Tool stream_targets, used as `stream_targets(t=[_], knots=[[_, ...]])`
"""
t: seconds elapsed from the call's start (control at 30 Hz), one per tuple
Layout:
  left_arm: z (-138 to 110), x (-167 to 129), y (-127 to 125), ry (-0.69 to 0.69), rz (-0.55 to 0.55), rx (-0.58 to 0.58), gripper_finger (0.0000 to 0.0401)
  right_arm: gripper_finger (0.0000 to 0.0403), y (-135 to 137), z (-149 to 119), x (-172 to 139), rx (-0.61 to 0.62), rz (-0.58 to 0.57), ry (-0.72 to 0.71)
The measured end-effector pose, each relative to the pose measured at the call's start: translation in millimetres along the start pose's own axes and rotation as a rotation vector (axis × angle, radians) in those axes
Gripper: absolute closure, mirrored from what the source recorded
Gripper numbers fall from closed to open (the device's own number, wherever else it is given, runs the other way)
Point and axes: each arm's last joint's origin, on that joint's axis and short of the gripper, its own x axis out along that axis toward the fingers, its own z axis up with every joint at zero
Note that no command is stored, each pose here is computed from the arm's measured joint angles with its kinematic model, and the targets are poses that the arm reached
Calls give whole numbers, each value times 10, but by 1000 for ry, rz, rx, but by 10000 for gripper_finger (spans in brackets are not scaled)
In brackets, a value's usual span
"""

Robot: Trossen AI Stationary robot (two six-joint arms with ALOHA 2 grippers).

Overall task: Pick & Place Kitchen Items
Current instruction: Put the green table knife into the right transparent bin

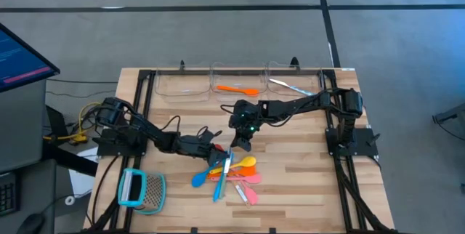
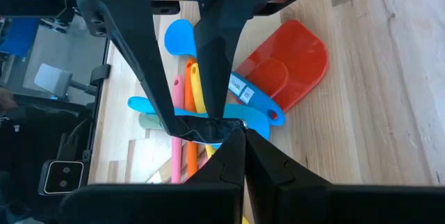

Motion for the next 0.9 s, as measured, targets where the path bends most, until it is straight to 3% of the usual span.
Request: stream_targets(t=[0.9], knots=[[-100, 168, -58, 36, -15, 59, 297, 403, 43, -4, 30, -7, 5, -4]])
